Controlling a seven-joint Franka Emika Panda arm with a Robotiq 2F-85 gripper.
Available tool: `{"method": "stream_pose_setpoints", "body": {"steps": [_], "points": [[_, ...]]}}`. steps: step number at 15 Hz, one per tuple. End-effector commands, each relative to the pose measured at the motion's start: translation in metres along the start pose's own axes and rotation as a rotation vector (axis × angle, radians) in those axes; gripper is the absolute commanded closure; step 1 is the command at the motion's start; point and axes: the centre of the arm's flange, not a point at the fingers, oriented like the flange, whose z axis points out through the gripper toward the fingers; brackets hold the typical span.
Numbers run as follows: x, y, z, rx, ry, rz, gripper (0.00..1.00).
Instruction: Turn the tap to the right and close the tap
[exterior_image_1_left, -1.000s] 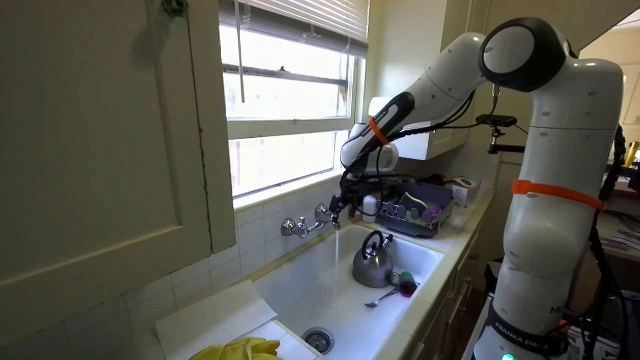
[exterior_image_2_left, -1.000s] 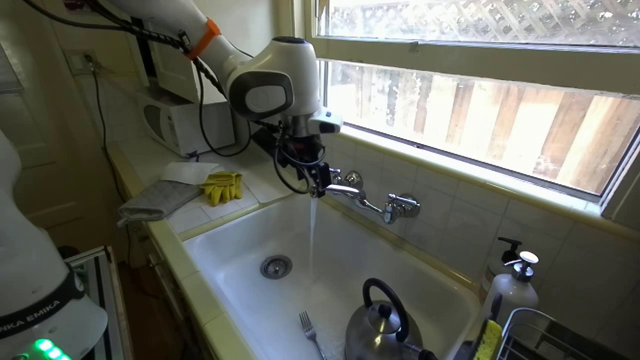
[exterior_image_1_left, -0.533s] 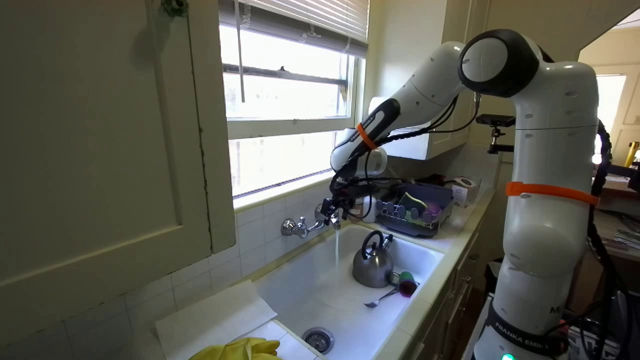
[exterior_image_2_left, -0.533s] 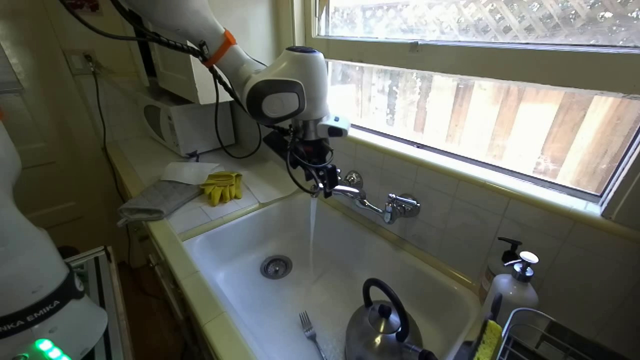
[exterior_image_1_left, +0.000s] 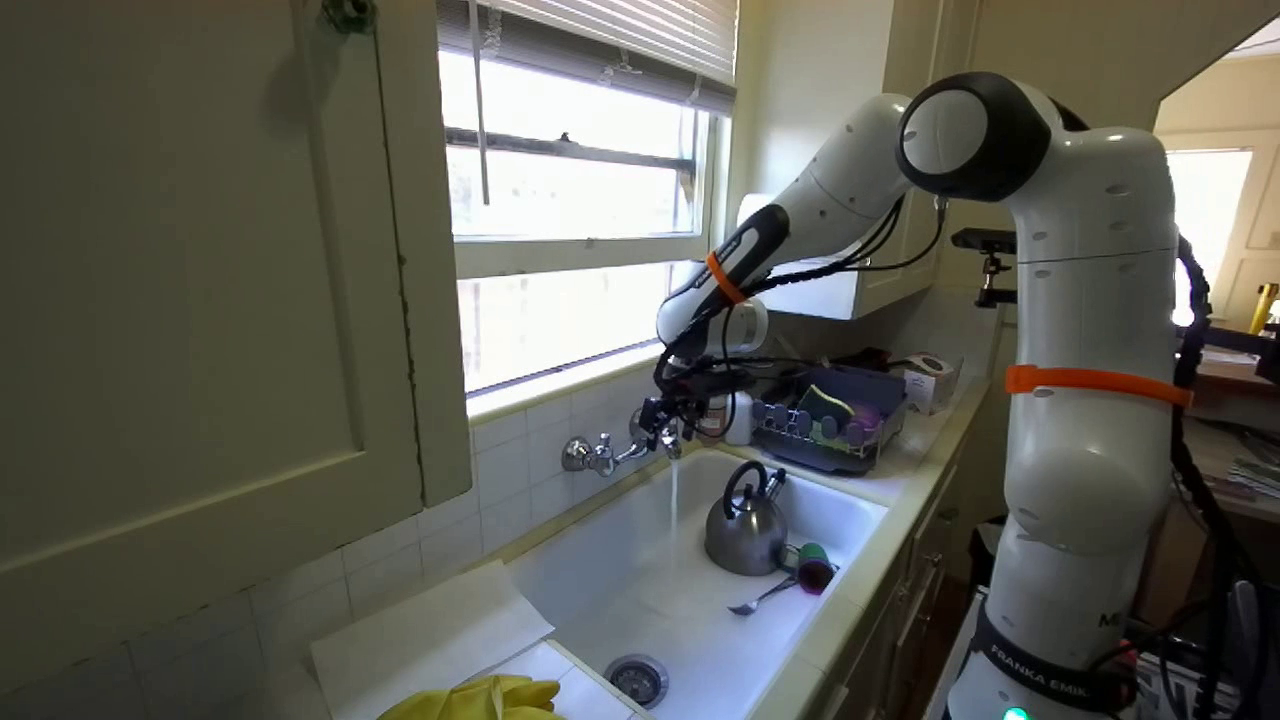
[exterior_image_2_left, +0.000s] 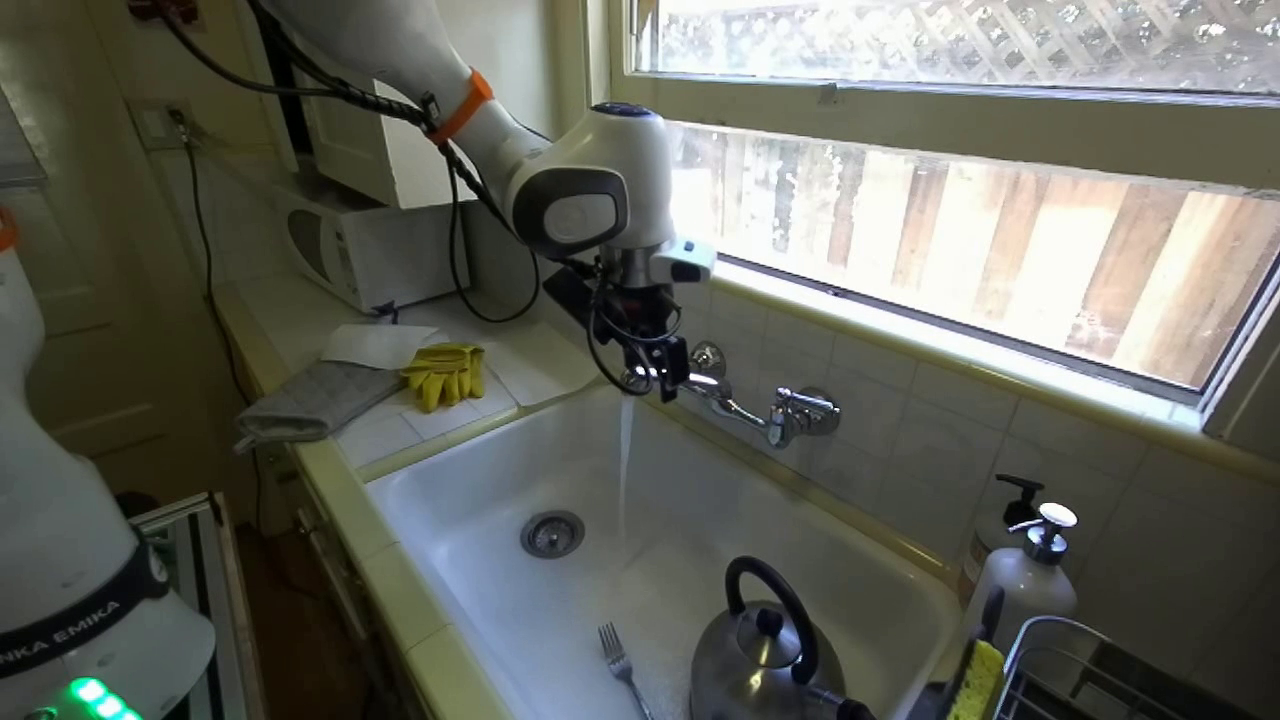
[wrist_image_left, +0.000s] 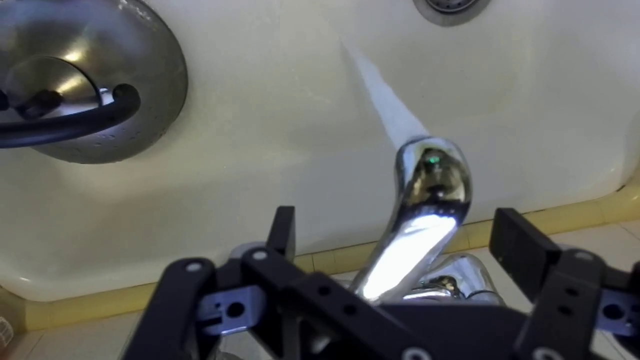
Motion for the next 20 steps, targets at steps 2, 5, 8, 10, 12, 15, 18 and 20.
{"method": "stream_pose_setpoints", "body": {"steps": [2,5,8,10,12,15,18,20], "points": [[0.000,0.010,0.006,-0.007,-0.023,0.017,0.00],[-0.003,0.017,0.008,-0.011,-0.034,0.025,0.00],[-0.006,0.022,0.010,-0.013,-0.050,0.028,0.00],[-0.007,0.025,0.010,-0.013,-0.052,0.030,0.00],[-0.009,0.028,0.007,-0.017,-0.052,0.029,0.00],[-0.012,0.032,0.006,-0.021,-0.057,0.028,0.00],[-0.014,0.036,0.007,-0.022,-0.061,0.030,0.00],[-0.015,0.038,0.006,-0.023,-0.061,0.029,0.00]]}}
